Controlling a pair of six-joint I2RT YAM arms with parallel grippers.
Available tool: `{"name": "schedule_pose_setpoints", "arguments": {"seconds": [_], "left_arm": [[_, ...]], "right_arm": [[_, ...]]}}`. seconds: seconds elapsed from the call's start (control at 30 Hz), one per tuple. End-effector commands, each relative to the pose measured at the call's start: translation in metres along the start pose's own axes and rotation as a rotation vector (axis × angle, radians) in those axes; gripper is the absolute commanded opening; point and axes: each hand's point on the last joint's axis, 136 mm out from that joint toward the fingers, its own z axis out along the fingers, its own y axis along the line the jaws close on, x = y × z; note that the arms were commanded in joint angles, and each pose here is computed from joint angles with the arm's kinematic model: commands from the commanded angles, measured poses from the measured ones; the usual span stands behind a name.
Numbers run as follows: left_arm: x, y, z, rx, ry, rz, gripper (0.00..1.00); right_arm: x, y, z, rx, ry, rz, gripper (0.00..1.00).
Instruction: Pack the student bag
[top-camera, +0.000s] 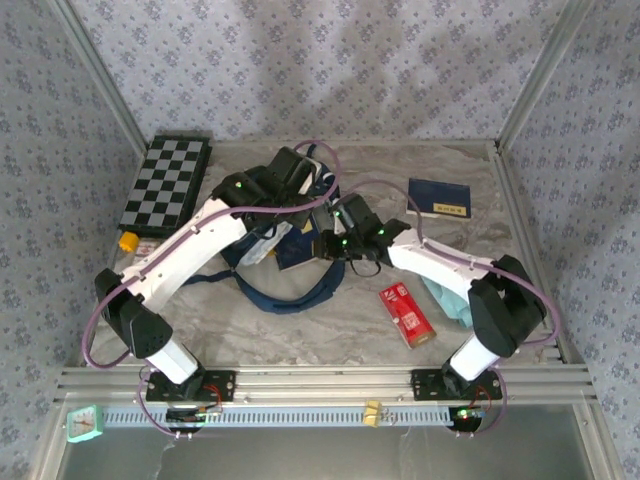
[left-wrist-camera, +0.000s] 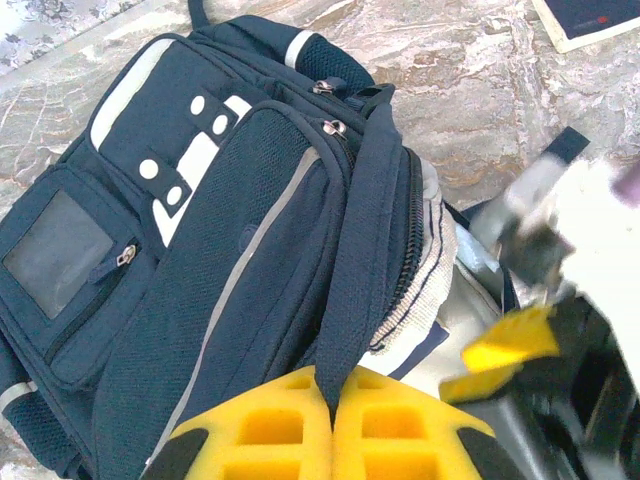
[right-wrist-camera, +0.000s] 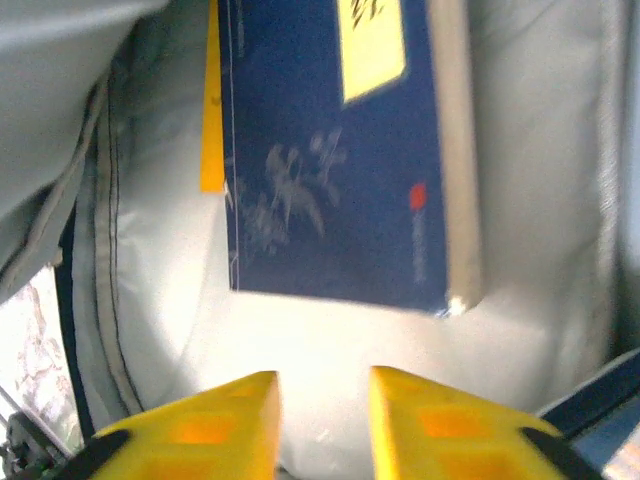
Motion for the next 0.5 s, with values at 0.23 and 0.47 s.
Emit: {"name": "schedule_pose_setpoints", "arguments": {"seconds": [0.23, 0.47], "left_arm": [[-0.029, 0.011, -0.028, 0.008, -0.145, -0.083, 0.0], [-0.02, 0.017, -0.028, 0.057, -0.112, -0.156, 0.0]], "right_arm": [[-0.025, 0.006, 0.061, -0.031, -0.163, -0.006, 0.02], [-0.056, 0.03, 0.076, -0.085, -0.315, -0.018, 0.02]]}}
